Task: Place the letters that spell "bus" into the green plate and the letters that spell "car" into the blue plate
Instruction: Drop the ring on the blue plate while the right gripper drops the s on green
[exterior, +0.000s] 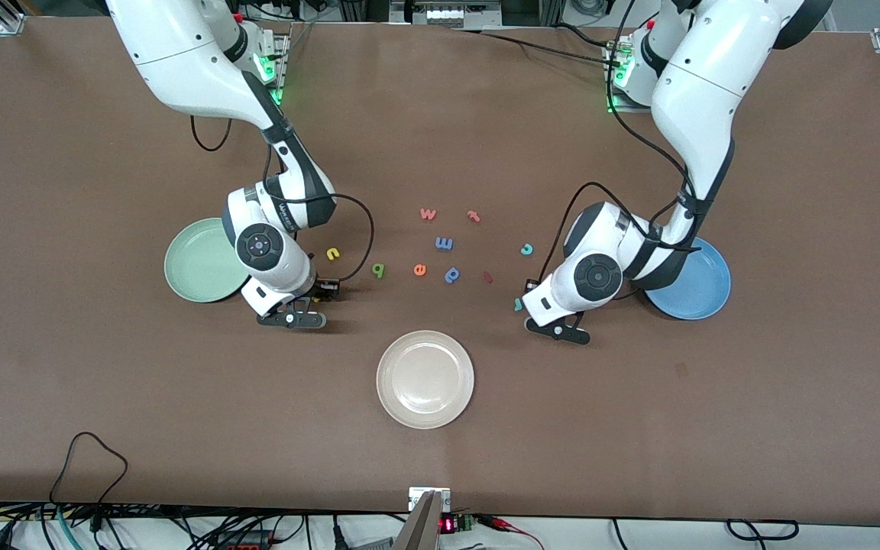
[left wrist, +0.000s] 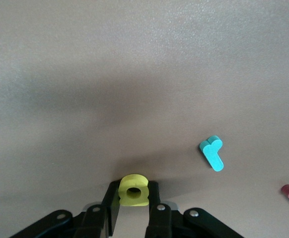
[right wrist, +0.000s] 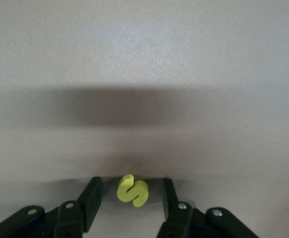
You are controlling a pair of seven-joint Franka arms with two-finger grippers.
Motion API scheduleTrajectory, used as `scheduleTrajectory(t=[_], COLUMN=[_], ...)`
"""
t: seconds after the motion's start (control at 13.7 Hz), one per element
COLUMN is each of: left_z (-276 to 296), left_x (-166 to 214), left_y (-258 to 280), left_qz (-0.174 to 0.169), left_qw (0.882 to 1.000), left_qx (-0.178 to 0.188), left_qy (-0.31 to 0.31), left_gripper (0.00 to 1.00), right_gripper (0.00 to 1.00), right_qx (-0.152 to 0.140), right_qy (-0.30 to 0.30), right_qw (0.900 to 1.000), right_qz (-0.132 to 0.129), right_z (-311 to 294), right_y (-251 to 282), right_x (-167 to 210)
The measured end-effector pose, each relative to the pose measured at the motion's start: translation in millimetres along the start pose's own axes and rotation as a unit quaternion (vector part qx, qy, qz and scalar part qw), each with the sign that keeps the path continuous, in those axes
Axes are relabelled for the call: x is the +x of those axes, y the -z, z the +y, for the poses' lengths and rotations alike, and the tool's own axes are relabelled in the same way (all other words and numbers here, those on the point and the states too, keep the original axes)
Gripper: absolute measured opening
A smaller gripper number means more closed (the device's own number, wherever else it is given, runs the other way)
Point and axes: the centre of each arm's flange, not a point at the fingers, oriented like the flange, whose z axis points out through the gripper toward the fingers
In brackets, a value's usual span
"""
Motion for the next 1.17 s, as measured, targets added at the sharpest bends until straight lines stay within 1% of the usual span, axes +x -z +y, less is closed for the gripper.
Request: scheduleTrajectory(t=[0.15, 0.22, 0.29, 0.37, 0.44, 0.51, 0.73, 0.95, 1.02, 1.1, 1.17], left_z=[-3, -13, -29, -54, -82, -114, -198, -234, -244, -254, -263], left_x=[0, 1, 1, -1, -5, -10, -33, -58, -63, -66, -70], left_y=[2, 4, 11, 24, 39, 55, 80, 70, 65, 58, 49], left_qz=[-0.001, -0.009, -0.022, -0.039, -0.056, -0.072, -0.105, -0.124, -0.124, -0.117, -0.109], left_qw=[1.000, 1.000, 1.000, 0.998, 0.997, 0.994, 0.986, 0.983, 0.983, 0.985, 0.985], left_qx=[0.002, 0.006, 0.011, 0.015, 0.017, 0.017, 0.007, 0.004, 0.000, -0.004, -0.008], left_qy=[0.002, 0.008, 0.019, 0.036, 0.056, 0.079, 0.132, 0.137, 0.133, 0.129, 0.130], left_gripper=[0.28, 0.28, 0.28, 0.28, 0.28, 0.28, 0.28, 0.28, 0.28, 0.28, 0.28], right_gripper=[0.57, 0.52, 0.48, 0.43, 0.33, 0.28, 0.28, 0.28, 0.28, 0.28, 0.28], right_qx=[0.000, 0.001, 0.000, 0.001, 0.001, 0.001, 0.001, 0.001, -0.001, -0.005, -0.009], right_qy=[0.000, 0.001, 0.001, 0.002, 0.002, 0.002, 0.008, 0.017, 0.018, 0.015, 0.012], right_qw=[1.000, 1.000, 1.000, 1.000, 1.000, 1.000, 1.000, 1.000, 1.000, 1.000, 1.000], right_qz=[0.000, 0.000, 0.000, 0.001, 0.001, 0.001, 0.002, 0.004, 0.001, -0.009, -0.025], right_z=[0, -2, -2, -2, -2, -2, -2, 3, 12, 29, 49], right_y=[0, 0, 0, 1, 2, 3, 3, 6, 14, 28, 43], right_x=[0, -1, -1, -1, 0, 0, 0, 3, 7, 11, 14])
